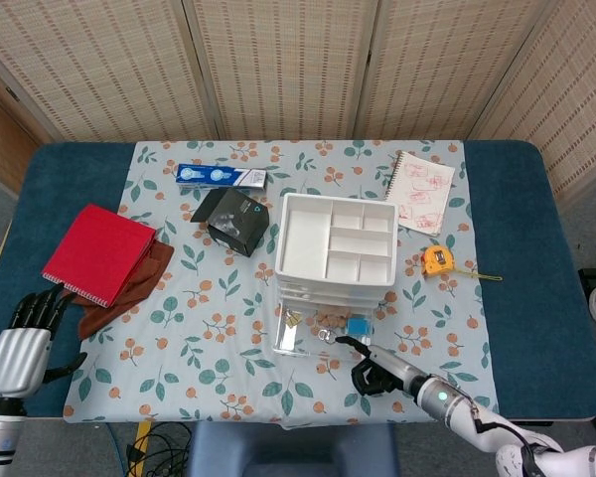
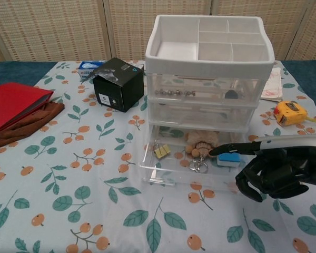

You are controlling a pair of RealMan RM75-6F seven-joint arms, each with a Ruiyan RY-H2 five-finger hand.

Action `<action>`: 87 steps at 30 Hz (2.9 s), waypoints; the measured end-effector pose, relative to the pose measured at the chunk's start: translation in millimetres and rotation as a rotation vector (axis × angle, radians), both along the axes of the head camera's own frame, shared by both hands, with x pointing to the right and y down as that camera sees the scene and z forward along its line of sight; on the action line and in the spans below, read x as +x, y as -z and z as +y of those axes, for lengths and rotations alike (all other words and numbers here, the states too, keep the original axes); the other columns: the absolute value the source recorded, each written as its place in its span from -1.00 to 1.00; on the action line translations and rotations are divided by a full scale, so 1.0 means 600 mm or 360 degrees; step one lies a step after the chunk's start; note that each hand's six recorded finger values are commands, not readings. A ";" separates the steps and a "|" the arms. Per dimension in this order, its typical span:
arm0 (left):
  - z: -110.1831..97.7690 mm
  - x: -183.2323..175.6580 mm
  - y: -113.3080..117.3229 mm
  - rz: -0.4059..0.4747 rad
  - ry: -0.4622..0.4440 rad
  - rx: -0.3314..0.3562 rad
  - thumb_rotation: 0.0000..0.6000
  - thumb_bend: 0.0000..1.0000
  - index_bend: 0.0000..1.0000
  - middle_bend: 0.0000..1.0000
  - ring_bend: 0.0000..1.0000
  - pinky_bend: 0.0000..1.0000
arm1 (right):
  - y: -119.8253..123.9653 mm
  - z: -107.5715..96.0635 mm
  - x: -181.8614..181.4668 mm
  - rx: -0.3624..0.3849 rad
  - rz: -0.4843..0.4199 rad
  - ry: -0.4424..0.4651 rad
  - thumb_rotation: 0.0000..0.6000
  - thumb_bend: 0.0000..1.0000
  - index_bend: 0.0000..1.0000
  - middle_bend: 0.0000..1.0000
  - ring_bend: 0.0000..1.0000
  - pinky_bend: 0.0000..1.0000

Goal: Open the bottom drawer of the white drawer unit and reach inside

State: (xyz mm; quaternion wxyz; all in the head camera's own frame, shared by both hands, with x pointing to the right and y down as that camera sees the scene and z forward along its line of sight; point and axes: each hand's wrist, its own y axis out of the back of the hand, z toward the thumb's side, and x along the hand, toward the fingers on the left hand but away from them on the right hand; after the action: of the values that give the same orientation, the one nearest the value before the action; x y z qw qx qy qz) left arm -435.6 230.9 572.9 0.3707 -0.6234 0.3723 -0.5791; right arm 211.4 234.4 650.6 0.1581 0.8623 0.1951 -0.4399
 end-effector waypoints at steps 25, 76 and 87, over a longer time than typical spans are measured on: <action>0.007 -0.006 0.004 0.0000 0.0002 0.0006 1.00 -0.65 -0.73 -0.88 -0.84 -0.85 | -0.020 -0.122 -0.129 0.0103 0.0136 0.0302 1.00 0.75 -1.00 0.50 1.00 1.00; 0.009 -0.010 0.002 -0.0017 0.0016 -0.0011 1.00 -0.65 -0.73 -0.88 -0.84 -0.85 | -0.070 -0.113 -0.151 -0.0048 0.0240 0.0500 1.00 0.65 -1.00 0.46 1.00 1.00; 0.007 -0.003 0.004 0.0007 -0.0005 0.0010 1.00 -0.65 -0.73 -0.88 -0.84 -0.85 | -0.036 -0.141 -0.137 0.0183 0.0240 0.0463 1.00 -0.33 -0.96 0.61 1.00 1.00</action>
State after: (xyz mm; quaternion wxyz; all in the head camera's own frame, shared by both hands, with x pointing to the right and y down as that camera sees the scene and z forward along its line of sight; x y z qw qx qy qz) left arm -437.2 235.2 570.3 0.3727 -0.6241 0.3739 -0.5760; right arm 129.1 149.5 672.3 0.0281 0.8535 0.1045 -0.5097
